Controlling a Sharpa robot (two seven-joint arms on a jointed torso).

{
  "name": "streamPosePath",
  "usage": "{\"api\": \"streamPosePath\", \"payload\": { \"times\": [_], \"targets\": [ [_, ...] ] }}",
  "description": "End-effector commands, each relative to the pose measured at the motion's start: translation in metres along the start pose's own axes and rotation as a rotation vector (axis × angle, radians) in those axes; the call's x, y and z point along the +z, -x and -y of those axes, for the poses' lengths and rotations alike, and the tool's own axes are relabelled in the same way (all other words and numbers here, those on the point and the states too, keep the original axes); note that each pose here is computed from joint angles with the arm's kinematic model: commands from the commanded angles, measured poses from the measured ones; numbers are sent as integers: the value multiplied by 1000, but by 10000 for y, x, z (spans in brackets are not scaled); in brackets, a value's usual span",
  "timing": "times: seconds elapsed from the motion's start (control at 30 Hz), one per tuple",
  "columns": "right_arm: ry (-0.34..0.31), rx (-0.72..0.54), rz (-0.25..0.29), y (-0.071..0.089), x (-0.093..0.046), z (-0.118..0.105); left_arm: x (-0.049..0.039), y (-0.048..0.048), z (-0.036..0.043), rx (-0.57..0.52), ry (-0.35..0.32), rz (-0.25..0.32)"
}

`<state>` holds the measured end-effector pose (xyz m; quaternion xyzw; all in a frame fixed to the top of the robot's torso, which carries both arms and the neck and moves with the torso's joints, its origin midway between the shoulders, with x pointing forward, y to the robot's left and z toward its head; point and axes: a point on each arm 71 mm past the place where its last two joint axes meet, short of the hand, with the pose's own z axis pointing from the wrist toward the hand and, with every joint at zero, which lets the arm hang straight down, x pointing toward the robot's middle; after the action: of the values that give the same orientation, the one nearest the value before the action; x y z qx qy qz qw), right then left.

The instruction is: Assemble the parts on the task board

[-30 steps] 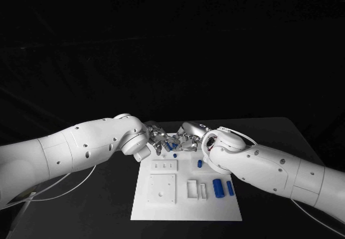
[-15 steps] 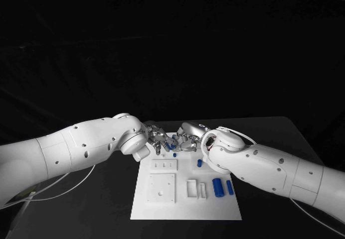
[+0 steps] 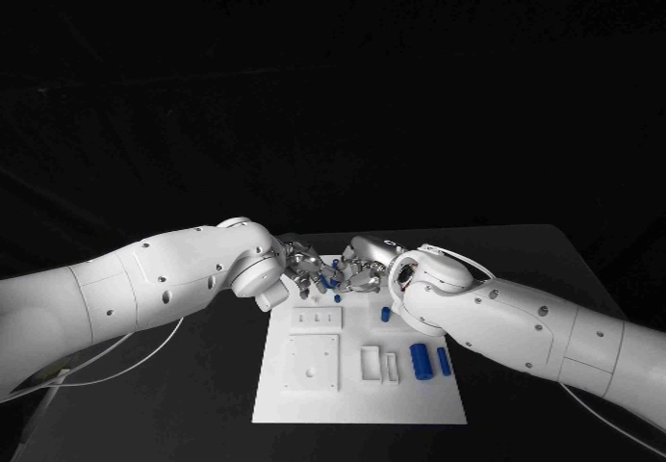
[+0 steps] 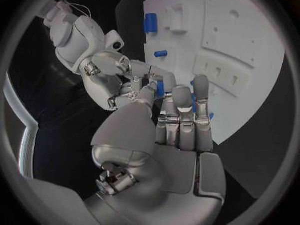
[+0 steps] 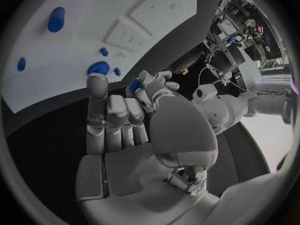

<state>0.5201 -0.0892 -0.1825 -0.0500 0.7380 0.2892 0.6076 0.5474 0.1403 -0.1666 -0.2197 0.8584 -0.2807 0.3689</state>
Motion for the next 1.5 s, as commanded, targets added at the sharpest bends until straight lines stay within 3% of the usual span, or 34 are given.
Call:
{"api": "streamPosePath", "payload": {
  "times": [0.03, 0.53, 0.83, 1.0, 1.13, 1.33, 1.5],
  "targets": [
    [-6, -13, 2, 5, -4, 32, -5, -24, 24, 6, -15, -30],
    [14, 30, 52, 59, -61, 133, 18, 48, -15, 9, 4, 18],
    [23, 66, 95, 146, -252, 338, 52, 74, -97, 54, 52, 36],
    [7, 125, 153, 337, -392, 526, 77, 96, -162, 86, 86, 50],
    [-14, 207, 224, 584, -475, 695, 105, 107, -212, 124, 115, 68],
    [-41, 333, 340, 989, -538, 883, 155, 93, -275, 174, 148, 91],
    [-57, 384, 401, 1197, -551, 976, 202, 28, -330, 195, 164, 86]
  ]
}}
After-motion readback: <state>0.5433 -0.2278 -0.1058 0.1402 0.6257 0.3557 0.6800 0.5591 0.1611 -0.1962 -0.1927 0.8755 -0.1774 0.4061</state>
